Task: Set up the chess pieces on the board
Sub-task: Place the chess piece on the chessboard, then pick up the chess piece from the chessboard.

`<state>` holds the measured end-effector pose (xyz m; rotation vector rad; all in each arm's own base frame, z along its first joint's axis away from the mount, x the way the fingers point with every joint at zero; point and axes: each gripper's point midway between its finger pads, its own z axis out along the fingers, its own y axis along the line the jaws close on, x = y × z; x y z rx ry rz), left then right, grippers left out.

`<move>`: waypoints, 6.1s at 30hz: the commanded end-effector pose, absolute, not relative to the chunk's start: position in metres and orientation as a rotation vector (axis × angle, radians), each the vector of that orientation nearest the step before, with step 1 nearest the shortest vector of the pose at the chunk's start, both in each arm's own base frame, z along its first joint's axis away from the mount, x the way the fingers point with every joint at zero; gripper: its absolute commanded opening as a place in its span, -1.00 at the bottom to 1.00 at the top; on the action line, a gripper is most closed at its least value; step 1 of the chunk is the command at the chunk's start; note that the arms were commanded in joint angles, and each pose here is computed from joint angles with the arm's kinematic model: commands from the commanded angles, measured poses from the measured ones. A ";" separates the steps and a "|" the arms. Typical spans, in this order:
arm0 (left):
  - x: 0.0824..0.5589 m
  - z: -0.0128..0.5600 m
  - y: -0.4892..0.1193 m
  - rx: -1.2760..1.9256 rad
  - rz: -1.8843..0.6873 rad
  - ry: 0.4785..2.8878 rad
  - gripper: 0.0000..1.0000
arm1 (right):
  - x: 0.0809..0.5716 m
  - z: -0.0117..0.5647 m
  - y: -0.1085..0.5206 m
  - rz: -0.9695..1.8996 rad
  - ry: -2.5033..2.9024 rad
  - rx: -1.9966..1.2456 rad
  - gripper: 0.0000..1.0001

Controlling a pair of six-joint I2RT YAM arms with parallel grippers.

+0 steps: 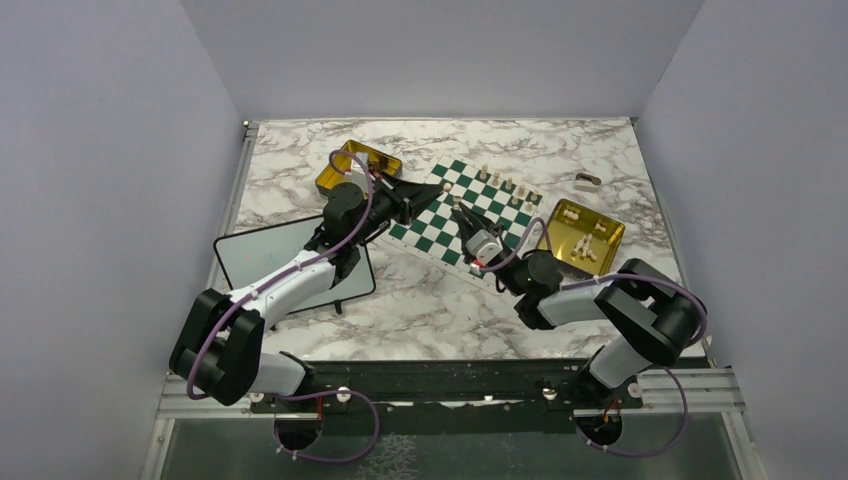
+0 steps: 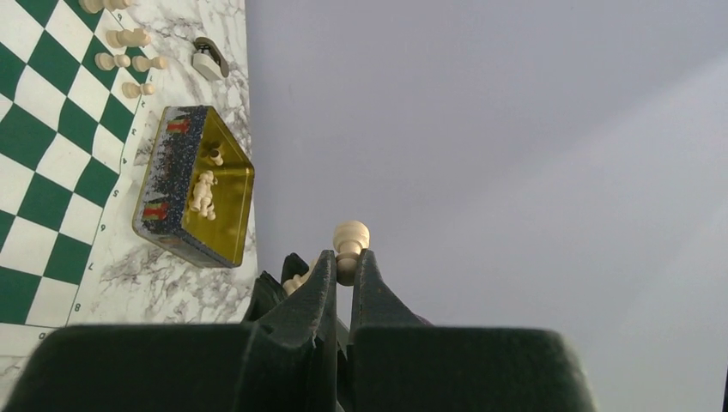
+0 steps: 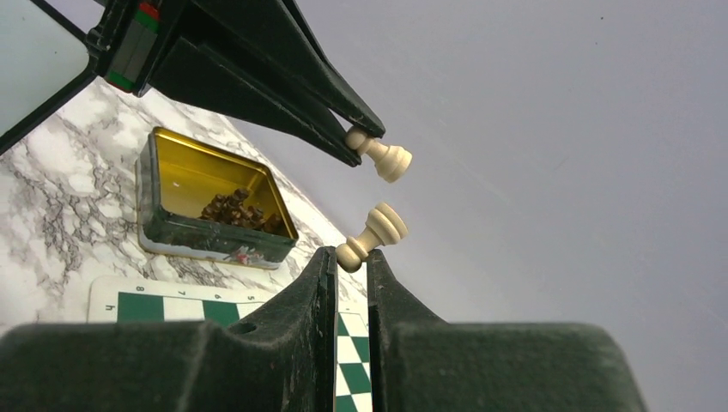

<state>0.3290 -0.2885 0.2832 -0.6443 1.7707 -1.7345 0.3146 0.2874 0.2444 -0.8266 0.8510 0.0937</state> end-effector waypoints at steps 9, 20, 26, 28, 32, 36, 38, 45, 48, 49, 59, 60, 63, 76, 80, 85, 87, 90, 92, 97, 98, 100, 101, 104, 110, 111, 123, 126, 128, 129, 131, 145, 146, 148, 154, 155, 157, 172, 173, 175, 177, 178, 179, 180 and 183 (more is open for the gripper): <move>0.341 0.281 -0.288 -0.455 -1.584 1.740 -1.00 | 0.297 0.270 0.237 0.222 1.017 -0.546 -0.99; 0.345 0.282 -0.281 -0.032 -1.235 1.734 -1.00 | 0.304 0.257 0.208 0.294 1.480 -0.328 -0.99; 0.337 0.271 -0.266 0.239 -0.976 1.781 -1.00 | 0.316 0.256 0.215 0.395 1.646 -0.237 -0.99; 0.333 0.265 -0.261 0.321 -0.906 1.807 -1.00 | 0.324 0.253 0.220 0.438 1.714 -0.215 -0.99; 0.322 0.259 -0.252 0.449 -0.821 1.813 -1.00 | 0.347 0.242 0.215 0.522 1.866 -0.075 -0.93; 0.310 0.259 -0.247 0.514 -0.764 1.779 -1.00 | 0.366 0.221 0.211 0.621 1.994 0.055 -0.96; 0.304 0.259 -0.247 0.545 -0.745 1.760 -1.00 | 0.374 0.208 0.214 0.672 2.059 0.079 -0.97; 0.293 0.250 -0.243 0.583 -0.724 1.750 -1.00 | 0.400 0.166 0.210 0.857 2.257 0.270 -0.99; 0.292 0.247 -0.238 0.569 -0.703 1.743 -1.00 | 0.413 0.158 0.198 0.919 2.286 0.348 -0.99; 0.291 0.248 -0.237 0.570 -0.702 1.738 -1.00 | 0.416 0.155 0.197 0.924 2.297 0.357 -0.99; 0.286 0.253 -0.233 0.577 -0.694 1.714 -1.00 | 0.389 0.106 0.211 1.021 2.538 0.273 -0.99; 0.286 0.253 -0.233 0.578 -0.691 1.713 -1.00 | 0.386 0.103 0.210 1.009 2.557 0.256 -0.98; 0.287 0.253 -0.232 0.575 -0.686 1.714 -1.00 | 0.374 0.090 0.207 0.991 2.634 0.208 -0.94; 0.288 0.249 -0.233 0.562 -0.687 1.728 -1.00 | 0.318 0.036 0.219 1.004 2.881 -0.031 -0.92; 0.288 0.249 -0.233 0.561 -0.690 1.727 -1.00 | 0.314 0.033 0.222 1.003 2.903 -0.061 -0.90; 0.288 0.249 -0.233 0.559 -0.690 1.727 -1.00 | 0.314 0.030 0.220 0.986 2.918 -0.070 -0.86; 0.288 0.249 -0.233 0.560 -0.692 1.728 -1.00 | 0.314 0.028 0.220 0.982 2.925 -0.075 -0.82; 0.288 0.249 -0.232 0.558 -0.685 1.725 -1.00 | 0.317 0.029 0.219 0.965 2.926 -0.087 -0.77; 0.288 0.250 -0.232 0.557 -0.684 1.722 -1.00 | 0.320 0.030 0.219 0.960 2.924 -0.095 -0.71; 0.287 0.250 -0.233 0.558 -0.694 1.723 -1.00 | 0.327 0.035 0.219 0.940 2.915 -0.107 -0.62; 0.287 0.250 -0.233 0.558 -0.694 1.722 -1.00 | 0.328 0.035 0.219 0.939 2.916 -0.105 -0.61; 0.287 0.250 -0.233 0.557 -0.693 1.722 -1.00 | 0.329 0.036 0.220 0.942 2.913 -0.105 -0.58; 0.287 0.251 -0.232 0.557 -0.693 1.719 -1.00 | 0.330 0.036 0.220 0.941 2.914 -0.105 -0.55; 0.287 0.251 -0.232 0.558 -0.693 1.719 -1.00 | 0.331 0.036 0.219 0.932 2.919 -0.115 -0.49; 0.285 0.252 -0.233 0.563 -0.698 1.716 -1.00 | 0.334 0.039 0.215 0.879 2.921 -0.121 -0.48; 0.285 0.252 -0.232 0.562 -0.698 1.714 -1.00 | 0.334 0.039 0.215 0.879 2.918 -0.121 -0.48; 0.284 0.257 -0.230 0.576 -0.677 1.694 -1.00 | 0.339 0.070 0.204 0.769 2.812 -0.202 -0.48; 0.284 0.259 -0.227 0.571 -0.665 1.682 -1.00 | 0.345 0.080 0.200 0.682 2.779 -0.213 -0.44; 0.284 0.260 -0.227 0.573 -0.669 1.676 -1.00 | 0.349 0.083 0.196 0.635 2.772 -0.192 -0.40; 0.283 0.260 -0.228 0.575 -0.673 1.679 -1.00 | 0.349 0.083 0.196 0.631 2.773 -0.192 -0.40; 0.282 0.259 -0.230 0.584 -0.684 1.678 -1.00 | 0.349 0.081 0.197 0.639 2.772 -0.199 -0.40; 0.282 0.266 -0.225 0.569 -0.662 1.654 -1.00 | 0.368 0.082 0.232 0.291 2.559 -0.692 -0.36; 0.282 0.266 -0.225 0.568 -0.659 1.653 -1.00 | 0.369 0.081 0.236 0.286 2.547 -0.716 -0.35; 0.282 0.266 -0.224 0.569 -0.657 1.652 -1.00 | 0.371 0.078 0.242 0.268 2.529 -0.784 -0.34; 0.282 0.268 -0.223 0.570 -0.648 1.652 -1.00 | 0.373 0.068 0.252 0.180 2.468 -0.991 -0.31; 0.282 0.268 -0.223 0.569 -0.648 1.650 -1.00 | 0.376 0.066 0.251 0.152 2.460 -1.014 -0.31; 0.282 0.271 -0.222 0.567 -0.644 1.642 -1.00 | 0.381 0.066 0.246 0.068 2.449 -1.057 -0.30; 0.281 0.271 -0.221 0.560 -0.644 1.642 -1.00 | 0.375 0.050 0.249 0.060 2.412 -1.320 -0.22; 0.281 0.271 -0.221 0.560 -0.645 1.642 -1.00 | 0.375 0.050 0.249 0.058 2.410 -1.327 -0.22; 0.281 0.271 -0.221 0.560 -0.647 1.643 -1.00 | 0.374 0.048 0.248 0.054 2.409 -1.344 -0.22; 0.281 0.271 -0.222 0.560 -0.648 1.643 -1.00 | 0.373 0.046 0.247 0.051 2.414 -1.354 -0.22; 0.282 0.270 -0.222 0.559 -0.648 1.645 -1.00 | 0.370 0.044 0.250 0.088 2.415 -1.365 -0.22; 0.282 0.270 -0.222 0.559 -0.649 1.647 -1.00 | 0.368 0.043 0.252 0.104 2.415 -1.372 -0.22; 0.282 0.268 -0.223 0.560 -0.651 1.651 -1.00 | 0.367 0.041 0.253 0.114 2.419 -1.379 -0.22; 0.282 0.268 -0.224 0.562 -0.657 1.651 -1.00 | 0.365 0.036 0.254 0.132 2.434 -1.390 -0.22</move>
